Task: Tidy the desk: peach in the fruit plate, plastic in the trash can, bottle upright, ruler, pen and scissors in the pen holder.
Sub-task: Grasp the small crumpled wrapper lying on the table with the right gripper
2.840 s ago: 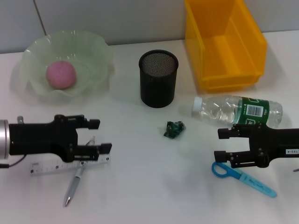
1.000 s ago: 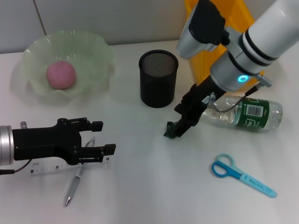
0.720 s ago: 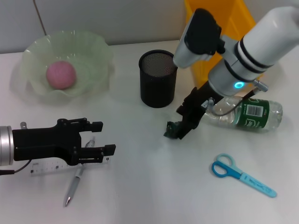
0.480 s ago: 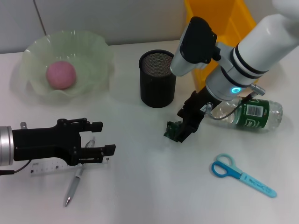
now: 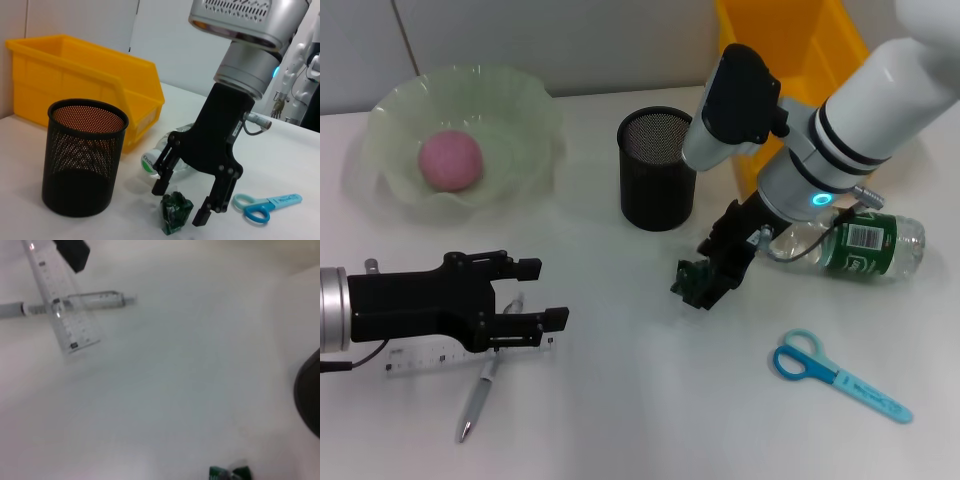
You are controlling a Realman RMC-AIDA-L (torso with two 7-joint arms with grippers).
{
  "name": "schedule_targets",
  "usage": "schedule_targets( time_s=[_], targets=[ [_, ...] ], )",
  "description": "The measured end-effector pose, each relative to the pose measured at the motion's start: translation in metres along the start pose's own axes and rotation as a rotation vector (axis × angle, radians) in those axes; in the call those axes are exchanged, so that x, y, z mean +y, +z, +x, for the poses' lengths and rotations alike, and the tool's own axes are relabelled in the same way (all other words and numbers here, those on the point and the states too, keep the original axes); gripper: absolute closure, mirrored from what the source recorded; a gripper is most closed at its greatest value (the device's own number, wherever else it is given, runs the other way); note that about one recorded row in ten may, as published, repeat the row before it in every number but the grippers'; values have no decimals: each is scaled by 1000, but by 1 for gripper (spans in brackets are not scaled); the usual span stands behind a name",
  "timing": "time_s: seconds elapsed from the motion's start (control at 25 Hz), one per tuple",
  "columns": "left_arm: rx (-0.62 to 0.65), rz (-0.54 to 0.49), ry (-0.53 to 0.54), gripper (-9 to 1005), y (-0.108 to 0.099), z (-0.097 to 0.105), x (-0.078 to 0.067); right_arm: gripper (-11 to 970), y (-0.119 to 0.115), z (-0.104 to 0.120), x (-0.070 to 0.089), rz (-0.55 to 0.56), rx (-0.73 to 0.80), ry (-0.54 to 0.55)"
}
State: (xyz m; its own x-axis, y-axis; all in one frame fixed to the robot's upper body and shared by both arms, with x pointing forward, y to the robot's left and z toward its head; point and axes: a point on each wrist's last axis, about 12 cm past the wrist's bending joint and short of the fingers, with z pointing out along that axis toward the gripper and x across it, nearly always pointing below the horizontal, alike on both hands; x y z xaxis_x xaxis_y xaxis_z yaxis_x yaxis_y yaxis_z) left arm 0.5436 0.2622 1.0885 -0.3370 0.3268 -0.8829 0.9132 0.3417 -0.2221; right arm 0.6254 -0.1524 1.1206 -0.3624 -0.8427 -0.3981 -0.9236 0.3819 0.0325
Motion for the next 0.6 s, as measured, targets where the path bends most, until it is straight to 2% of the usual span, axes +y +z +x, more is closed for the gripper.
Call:
schedule_targets(
  time_s=[0.28,0.52,0.6],
  targets=[
    [0,2,5,202,1,-2,1,257,3,-1,1,11,6,-8],
    [1,2,7,202,1,-2,1,462,3,-1,0,19,4,-8],
    [1,2,7,201,1,-2,1,491,2,-1,1,11,3,-5]
  ],
)
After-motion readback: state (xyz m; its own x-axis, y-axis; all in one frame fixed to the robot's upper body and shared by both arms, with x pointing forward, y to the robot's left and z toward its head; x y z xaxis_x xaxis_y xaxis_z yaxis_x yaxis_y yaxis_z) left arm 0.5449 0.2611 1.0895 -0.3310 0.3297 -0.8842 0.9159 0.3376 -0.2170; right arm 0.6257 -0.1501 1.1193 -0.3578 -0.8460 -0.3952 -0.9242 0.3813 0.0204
